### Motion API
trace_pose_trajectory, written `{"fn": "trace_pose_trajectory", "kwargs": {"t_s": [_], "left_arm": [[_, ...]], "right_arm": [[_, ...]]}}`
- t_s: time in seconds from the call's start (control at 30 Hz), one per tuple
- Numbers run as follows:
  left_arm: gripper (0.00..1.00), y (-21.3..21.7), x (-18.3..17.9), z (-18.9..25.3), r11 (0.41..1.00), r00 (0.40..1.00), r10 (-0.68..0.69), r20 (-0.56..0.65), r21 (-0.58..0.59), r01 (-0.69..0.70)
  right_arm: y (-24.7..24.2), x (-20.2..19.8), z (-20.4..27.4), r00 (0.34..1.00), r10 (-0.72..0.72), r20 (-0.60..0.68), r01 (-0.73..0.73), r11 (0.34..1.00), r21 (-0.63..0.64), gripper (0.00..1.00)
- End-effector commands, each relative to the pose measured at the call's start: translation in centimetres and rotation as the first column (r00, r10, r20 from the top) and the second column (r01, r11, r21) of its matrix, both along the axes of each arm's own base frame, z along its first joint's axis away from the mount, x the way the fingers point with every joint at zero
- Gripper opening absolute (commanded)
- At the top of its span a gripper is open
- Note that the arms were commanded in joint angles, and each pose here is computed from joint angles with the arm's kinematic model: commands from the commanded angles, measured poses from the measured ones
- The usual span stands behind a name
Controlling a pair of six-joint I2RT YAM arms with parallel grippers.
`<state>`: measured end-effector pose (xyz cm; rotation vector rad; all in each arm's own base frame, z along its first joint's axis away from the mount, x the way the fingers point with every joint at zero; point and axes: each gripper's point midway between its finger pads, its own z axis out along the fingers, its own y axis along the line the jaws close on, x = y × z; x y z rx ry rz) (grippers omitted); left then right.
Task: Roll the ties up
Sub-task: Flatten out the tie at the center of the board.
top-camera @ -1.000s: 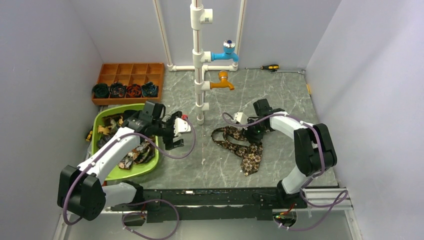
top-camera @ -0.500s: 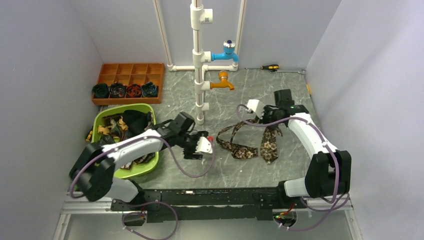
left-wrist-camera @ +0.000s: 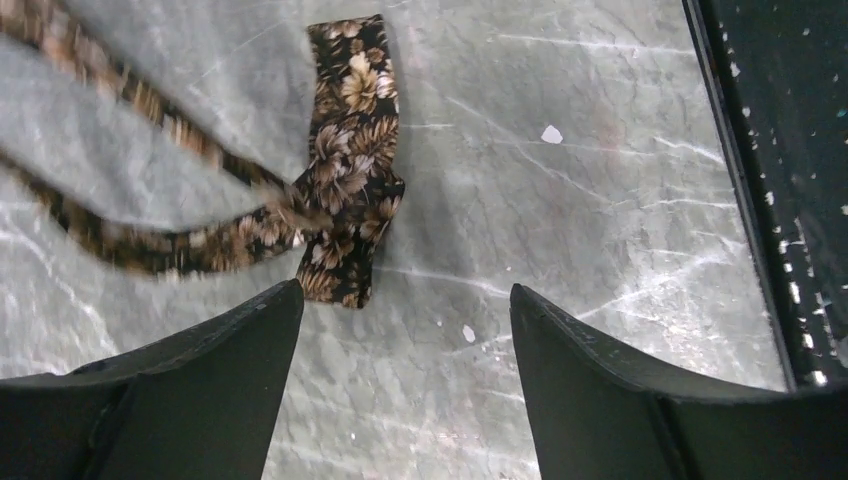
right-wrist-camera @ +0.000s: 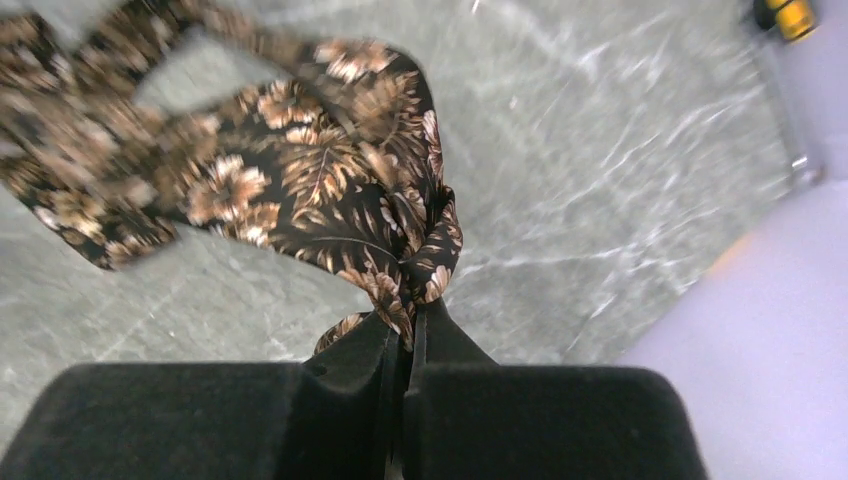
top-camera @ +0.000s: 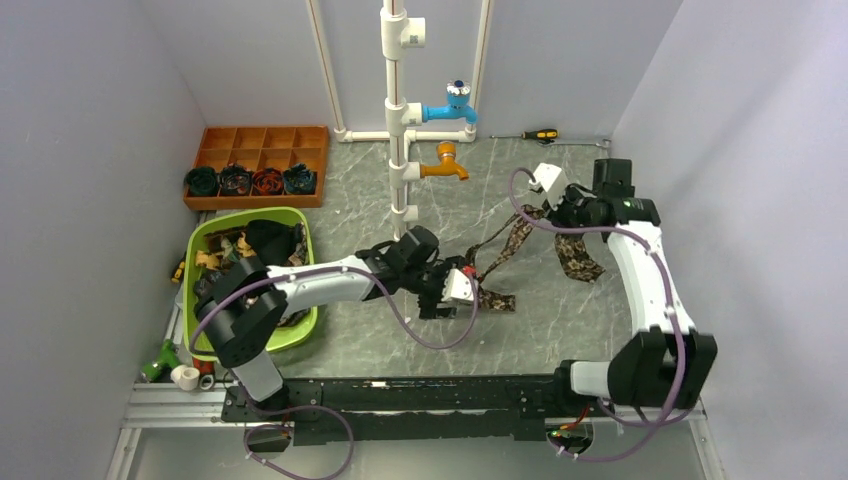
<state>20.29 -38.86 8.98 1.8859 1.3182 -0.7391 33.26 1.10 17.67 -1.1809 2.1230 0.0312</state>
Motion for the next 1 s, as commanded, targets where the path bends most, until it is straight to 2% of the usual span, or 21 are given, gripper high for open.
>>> {"fn": "trace_pose_trajectory", "kwargs": {"t_s": [0.0, 0.07, 0.23, 0.47, 0.57, 0.73, 0.83, 0.93, 0.97], "left_arm": [[0.83, 0.8, 0.7, 6.1, 0.969, 0.985, 0.144, -0.098, -0.188, -0.161], [0.85, 3.2, 1.2, 7.5, 0.944, 0.964, 0.222, -0.149, -0.215, -0.251], [0.91, 10.4, 2.8, 9.4, 0.851, 0.865, 0.429, -0.260, -0.205, -0.484], [0.99, 18.4, 4.2, 12.1, 0.716, 0.750, 0.622, -0.224, -0.224, -0.661], [0.99, 20.6, 4.7, 13.0, 0.668, 0.706, 0.670, -0.230, -0.228, -0.708], [0.99, 22.4, 5.2, 13.4, 0.619, 0.651, 0.703, -0.288, -0.205, -0.759], [0.99, 22.9, 5.8, 13.4, 0.609, 0.643, 0.713, -0.280, -0.207, -0.766], [0.99, 22.9, 5.8, 12.9, 0.648, 0.678, 0.693, -0.244, -0.201, -0.735], [0.99, 22.8, 5.6, 12.5, 0.671, 0.698, 0.679, -0.226, -0.196, -0.715]], "right_arm": [[3.9, -1.3, 9.0, 0.961, 0.100, 0.257, -0.135, 0.983, 0.123, 0.00], [5.4, -2.1, 10.6, 0.939, 0.148, 0.310, -0.193, 0.974, 0.120, 0.00], [12.2, -3.7, 14.6, 0.868, 0.265, 0.420, -0.346, 0.929, 0.129, 0.00], [22.2, -5.4, 22.1, 0.790, 0.313, 0.528, -0.478, 0.853, 0.210, 0.00], [23.9, -5.4, 26.8, 0.773, 0.266, 0.576, -0.486, 0.832, 0.268, 0.00], [22.5, -5.7, 33.0, 0.743, 0.165, 0.648, -0.455, 0.835, 0.309, 0.00], [19.6, -5.2, 30.5, 0.757, 0.145, 0.637, -0.390, 0.883, 0.262, 0.00], [13.8, -3.6, 22.4, 0.788, 0.190, 0.585, -0.299, 0.950, 0.094, 0.00], [11.8, -3.5, 18.8, 0.790, 0.245, 0.563, -0.290, 0.957, -0.009, 0.00]]}}
